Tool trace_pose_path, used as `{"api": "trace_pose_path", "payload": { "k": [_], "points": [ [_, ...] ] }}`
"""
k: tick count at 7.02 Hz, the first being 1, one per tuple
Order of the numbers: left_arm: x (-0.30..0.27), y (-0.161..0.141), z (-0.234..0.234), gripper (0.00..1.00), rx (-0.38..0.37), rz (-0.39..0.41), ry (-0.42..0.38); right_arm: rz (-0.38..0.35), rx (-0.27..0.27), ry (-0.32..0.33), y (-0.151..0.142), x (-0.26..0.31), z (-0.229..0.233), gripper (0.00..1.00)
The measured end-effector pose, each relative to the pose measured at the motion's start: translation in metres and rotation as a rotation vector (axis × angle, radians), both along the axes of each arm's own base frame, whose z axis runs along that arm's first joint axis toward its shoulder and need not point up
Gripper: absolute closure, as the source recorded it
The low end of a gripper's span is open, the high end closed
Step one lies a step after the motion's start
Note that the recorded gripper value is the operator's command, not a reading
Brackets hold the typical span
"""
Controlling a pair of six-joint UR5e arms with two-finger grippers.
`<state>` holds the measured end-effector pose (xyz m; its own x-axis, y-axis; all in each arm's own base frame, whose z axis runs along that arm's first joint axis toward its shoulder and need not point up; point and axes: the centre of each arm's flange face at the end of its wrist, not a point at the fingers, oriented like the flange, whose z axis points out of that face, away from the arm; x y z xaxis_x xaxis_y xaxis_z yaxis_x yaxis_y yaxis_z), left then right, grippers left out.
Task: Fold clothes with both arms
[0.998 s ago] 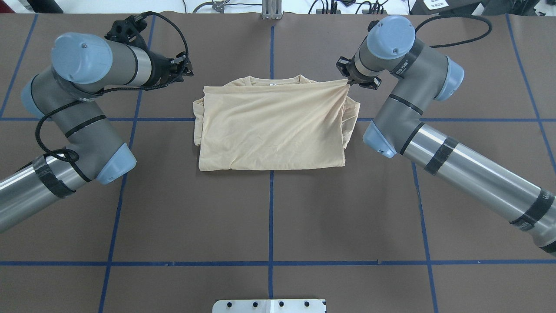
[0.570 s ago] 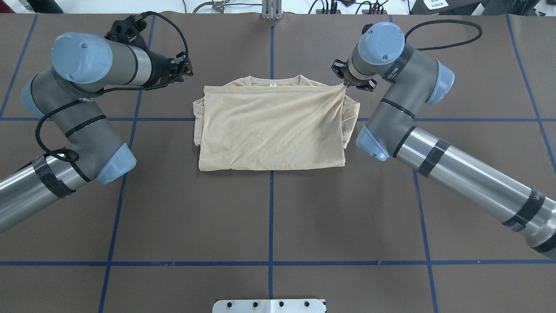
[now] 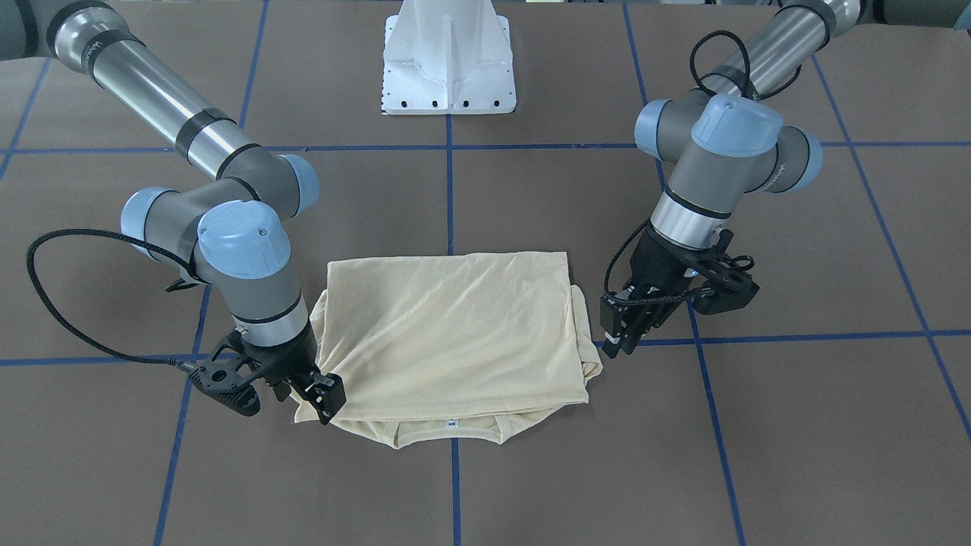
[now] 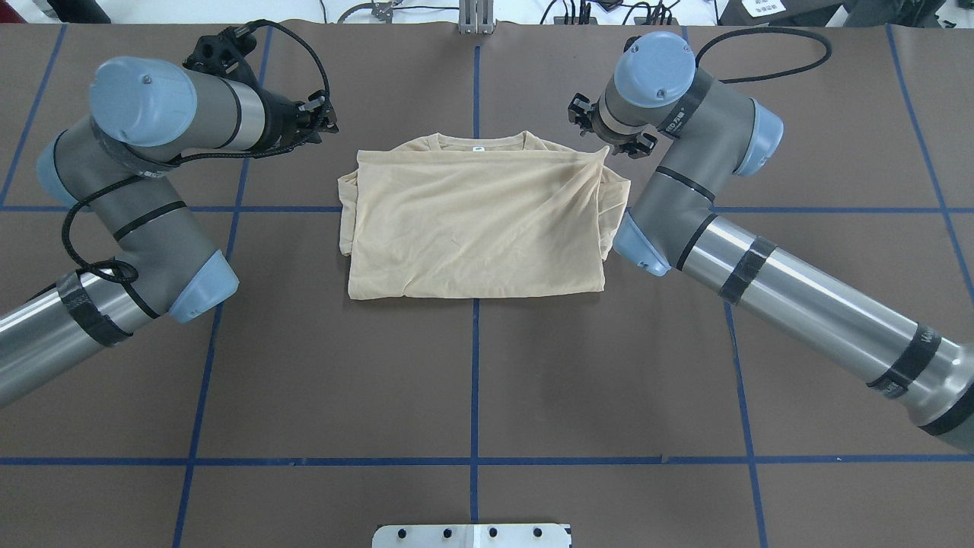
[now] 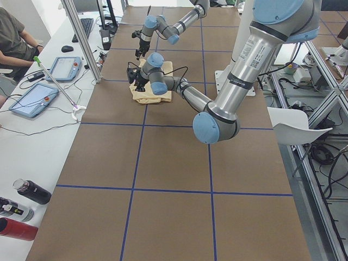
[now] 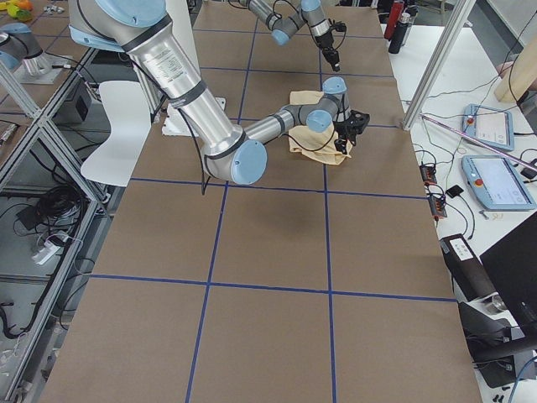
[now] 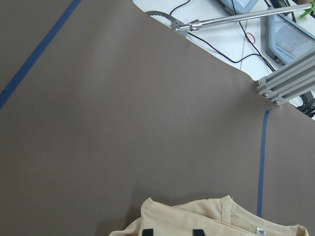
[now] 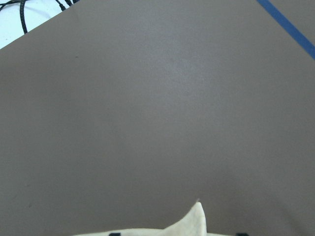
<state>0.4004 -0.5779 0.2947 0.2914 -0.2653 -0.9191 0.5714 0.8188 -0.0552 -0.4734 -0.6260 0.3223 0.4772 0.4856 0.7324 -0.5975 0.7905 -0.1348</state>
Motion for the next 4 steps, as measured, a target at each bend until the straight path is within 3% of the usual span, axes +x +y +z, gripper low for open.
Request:
{"api": "trace_pose_path", "payload": {
  "k": [4],
  "points": [
    [0.0, 0.0, 0.001, 0.62, 0.004, 0.003, -0.004, 0.041, -0.076, -0.139, 0.128, 0.017, 0.009, 0.21]
  ]
}}
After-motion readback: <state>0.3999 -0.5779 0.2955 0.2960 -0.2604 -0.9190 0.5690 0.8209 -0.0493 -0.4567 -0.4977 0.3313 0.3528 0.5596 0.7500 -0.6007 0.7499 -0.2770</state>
